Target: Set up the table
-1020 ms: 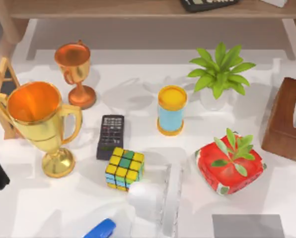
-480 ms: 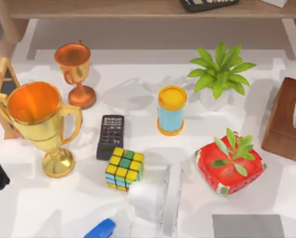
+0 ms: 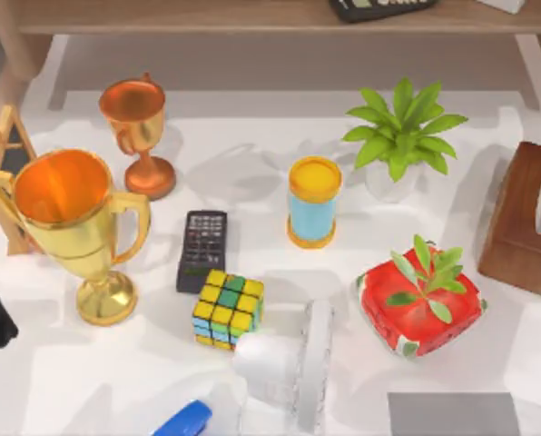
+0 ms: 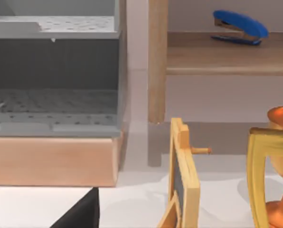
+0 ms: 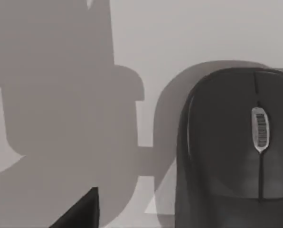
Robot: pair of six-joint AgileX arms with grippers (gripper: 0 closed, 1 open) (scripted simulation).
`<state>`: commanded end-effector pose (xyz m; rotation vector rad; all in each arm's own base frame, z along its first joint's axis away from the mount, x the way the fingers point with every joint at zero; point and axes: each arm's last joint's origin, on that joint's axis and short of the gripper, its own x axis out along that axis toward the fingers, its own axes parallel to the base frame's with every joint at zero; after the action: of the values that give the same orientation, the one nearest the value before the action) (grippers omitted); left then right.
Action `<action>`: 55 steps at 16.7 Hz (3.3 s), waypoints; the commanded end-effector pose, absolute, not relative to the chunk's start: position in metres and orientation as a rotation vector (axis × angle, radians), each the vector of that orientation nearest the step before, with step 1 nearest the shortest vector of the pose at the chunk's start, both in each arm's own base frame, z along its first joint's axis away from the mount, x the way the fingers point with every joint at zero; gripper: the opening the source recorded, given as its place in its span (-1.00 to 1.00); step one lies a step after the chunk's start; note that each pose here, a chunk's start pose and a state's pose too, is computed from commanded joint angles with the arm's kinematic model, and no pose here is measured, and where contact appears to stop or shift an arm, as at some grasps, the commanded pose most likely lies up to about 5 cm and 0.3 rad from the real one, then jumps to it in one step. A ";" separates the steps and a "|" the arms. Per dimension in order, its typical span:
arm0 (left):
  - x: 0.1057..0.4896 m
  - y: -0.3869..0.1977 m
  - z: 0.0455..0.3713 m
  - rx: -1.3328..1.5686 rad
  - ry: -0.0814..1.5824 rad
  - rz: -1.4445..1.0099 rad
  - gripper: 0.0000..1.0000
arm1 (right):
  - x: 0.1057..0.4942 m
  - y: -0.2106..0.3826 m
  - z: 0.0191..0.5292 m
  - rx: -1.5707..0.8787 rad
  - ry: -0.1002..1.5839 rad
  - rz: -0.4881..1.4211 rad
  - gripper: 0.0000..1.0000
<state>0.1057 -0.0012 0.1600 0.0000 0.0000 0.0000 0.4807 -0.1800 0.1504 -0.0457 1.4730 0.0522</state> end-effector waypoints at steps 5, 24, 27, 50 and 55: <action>0.106 -0.001 0.160 0.000 0.000 0.000 1.00 | 0.483 -0.180 0.140 -0.046 1.471 0.052 1.00; 0.106 -0.001 0.160 0.000 0.000 0.000 1.00 | 0.483 -0.180 0.140 -0.046 1.471 0.052 -1.00; 0.106 -0.001 0.160 0.000 0.000 0.000 1.00 | 0.483 -0.180 0.140 -0.046 1.471 0.052 -1.00; 0.106 -0.001 0.160 0.000 0.000 0.000 1.00 | 0.347 -0.056 0.315 0.298 1.045 -0.172 -1.00; 0.106 -0.001 0.160 0.000 0.000 0.000 1.00 | 0.276 0.043 0.275 0.317 1.218 -0.101 -1.00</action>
<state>0.1057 -0.0012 0.1600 0.0000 0.0000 0.0000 0.2759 0.0432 0.2750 0.3172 1.2183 -0.1013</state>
